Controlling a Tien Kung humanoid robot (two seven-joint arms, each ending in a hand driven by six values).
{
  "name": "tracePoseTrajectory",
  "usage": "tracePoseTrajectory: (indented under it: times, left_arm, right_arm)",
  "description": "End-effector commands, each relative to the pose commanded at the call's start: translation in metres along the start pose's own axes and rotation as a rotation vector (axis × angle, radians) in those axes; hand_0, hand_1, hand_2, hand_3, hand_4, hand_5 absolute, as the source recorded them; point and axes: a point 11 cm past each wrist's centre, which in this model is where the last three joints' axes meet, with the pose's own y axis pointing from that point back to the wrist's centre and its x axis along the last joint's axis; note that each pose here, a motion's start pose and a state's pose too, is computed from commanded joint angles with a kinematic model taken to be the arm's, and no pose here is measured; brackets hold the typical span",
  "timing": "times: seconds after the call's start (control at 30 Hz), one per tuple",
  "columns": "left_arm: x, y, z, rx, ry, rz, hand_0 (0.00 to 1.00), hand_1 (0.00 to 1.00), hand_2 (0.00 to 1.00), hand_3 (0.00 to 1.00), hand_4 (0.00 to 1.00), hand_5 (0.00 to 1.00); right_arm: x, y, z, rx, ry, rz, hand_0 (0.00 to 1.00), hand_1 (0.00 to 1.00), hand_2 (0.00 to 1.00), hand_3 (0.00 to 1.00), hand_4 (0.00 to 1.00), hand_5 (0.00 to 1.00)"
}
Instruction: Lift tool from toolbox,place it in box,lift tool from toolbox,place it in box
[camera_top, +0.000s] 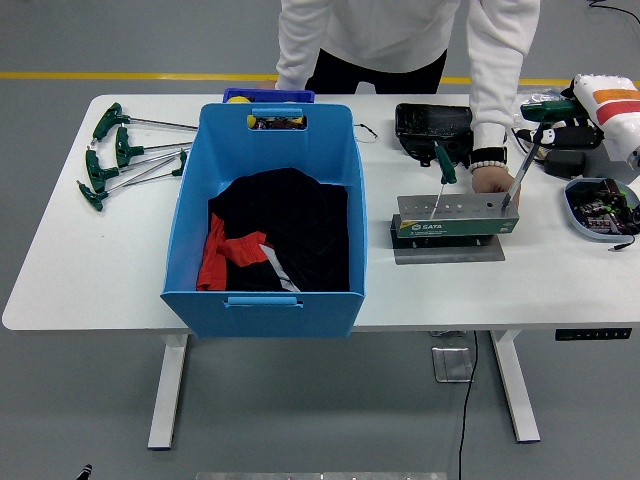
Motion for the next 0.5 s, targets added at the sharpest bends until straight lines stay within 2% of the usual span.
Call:
tracePoseTrajectory:
  times: [0.13,0.17,0.5]
  left_arm:
    - [0.001,0.0,-0.001,0.001,0.003,0.003,0.746,0.787,0.821,0.734,0.746,0.65]
    - [0.002,0.0,-0.002,0.001,0.004,0.004,0.743,0.785,0.822,0.734,0.745,0.65]
    - [0.005,0.0,-0.005,0.008,0.006,0.01,0.742,0.783,0.817,0.735,0.747,0.652]
  right_arm:
    - [0.011,-0.002,-0.003,0.021,0.004,0.01,0.06,0.002,0.002,0.002,0.87,0.621]
    - [0.014,-0.002,-0.005,0.028,0.005,0.014,0.064,0.002,0.002,0.002,0.786,0.579]
    - [0.049,-0.005,-0.018,0.093,0.013,0.078,0.065,0.002,0.002,0.002,0.775,0.586]
